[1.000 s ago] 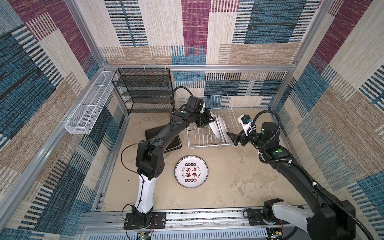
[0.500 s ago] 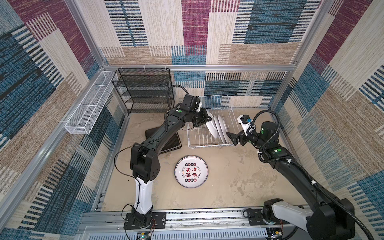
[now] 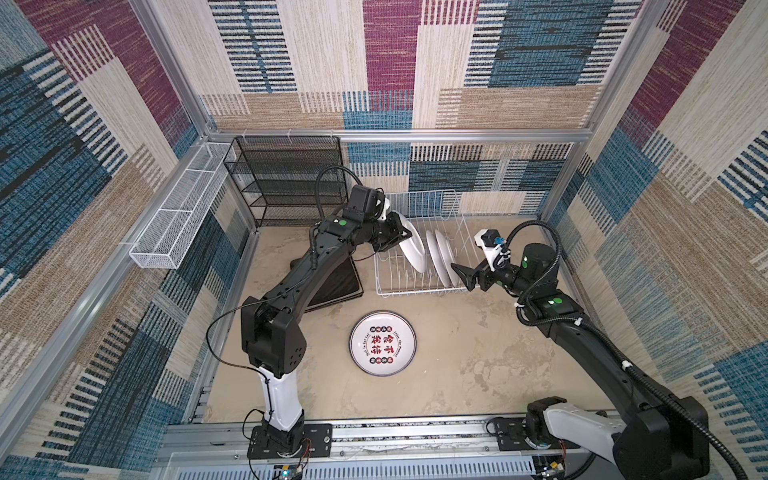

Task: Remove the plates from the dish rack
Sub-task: 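Lift the white plate up out of the rack with the left gripper, then raise the plate with the left gripper while the right gripper grasps its rim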

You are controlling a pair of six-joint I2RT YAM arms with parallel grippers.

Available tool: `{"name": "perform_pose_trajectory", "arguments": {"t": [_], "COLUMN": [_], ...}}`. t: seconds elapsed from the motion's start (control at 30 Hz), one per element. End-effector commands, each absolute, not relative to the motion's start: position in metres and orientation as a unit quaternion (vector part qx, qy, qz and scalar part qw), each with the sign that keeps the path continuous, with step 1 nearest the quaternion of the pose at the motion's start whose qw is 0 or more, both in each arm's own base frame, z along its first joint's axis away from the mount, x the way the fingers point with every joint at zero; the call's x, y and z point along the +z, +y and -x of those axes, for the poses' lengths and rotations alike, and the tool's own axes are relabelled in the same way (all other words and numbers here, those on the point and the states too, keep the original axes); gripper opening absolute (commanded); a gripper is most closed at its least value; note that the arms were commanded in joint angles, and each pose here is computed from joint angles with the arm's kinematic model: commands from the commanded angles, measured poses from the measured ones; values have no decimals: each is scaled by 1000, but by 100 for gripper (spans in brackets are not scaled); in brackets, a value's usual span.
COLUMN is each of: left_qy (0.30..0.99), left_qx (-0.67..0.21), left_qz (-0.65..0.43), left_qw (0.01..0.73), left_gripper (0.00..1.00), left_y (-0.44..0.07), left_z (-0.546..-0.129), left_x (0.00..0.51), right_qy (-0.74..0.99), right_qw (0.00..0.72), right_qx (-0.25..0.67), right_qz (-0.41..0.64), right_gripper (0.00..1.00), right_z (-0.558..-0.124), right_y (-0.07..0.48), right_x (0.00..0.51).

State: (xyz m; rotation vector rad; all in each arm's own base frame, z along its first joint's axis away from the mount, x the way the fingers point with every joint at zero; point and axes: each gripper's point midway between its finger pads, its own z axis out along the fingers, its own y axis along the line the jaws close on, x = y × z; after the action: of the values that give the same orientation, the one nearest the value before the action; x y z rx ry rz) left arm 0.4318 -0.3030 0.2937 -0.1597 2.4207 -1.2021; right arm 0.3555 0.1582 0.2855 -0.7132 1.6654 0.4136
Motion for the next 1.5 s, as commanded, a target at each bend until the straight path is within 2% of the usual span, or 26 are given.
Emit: {"name": "perform_pose_trajectory", "arguments": {"t": [0.0,0.13,0.27,0.43,0.63,0.8,1.07,1.47], "left_qy": [870,870,867,862,841,818,751,628], "left_qx": [-422,-397,-353,-290,-163,-44,104,294], "left_qz": [42,0,-66,-131,-249,-317,-362,-462], "left_qw": [250,293,346,395,452,478,542,554], "left_gripper": [0,0,0,0,0,0,0,0], "left_y": [-291,-281,-272,-257,-254,-250,-249,-282], "left_z": [-431,-429,-423,-416,-400,-392,-387,-379], "left_x": [310,327,343,354,354,350,348,327], "right_qy": [702,710,742,764,771,787,784,789], "right_qw": [626,625,614,583,551,486,439,404], "right_qx": [174,183,199,224,286,355,420,449], "right_qz": [293,268,181,158,142,137,128,112], "right_gripper": [100,100,100,100,100,100,98,87], "right_z": [-360,-366,-385,-400,-411,-422,-429,-433], "right_y": [156,154,143,148,162,182,199,207], "right_x": [305,314,327,345,370,372,371,362]}}
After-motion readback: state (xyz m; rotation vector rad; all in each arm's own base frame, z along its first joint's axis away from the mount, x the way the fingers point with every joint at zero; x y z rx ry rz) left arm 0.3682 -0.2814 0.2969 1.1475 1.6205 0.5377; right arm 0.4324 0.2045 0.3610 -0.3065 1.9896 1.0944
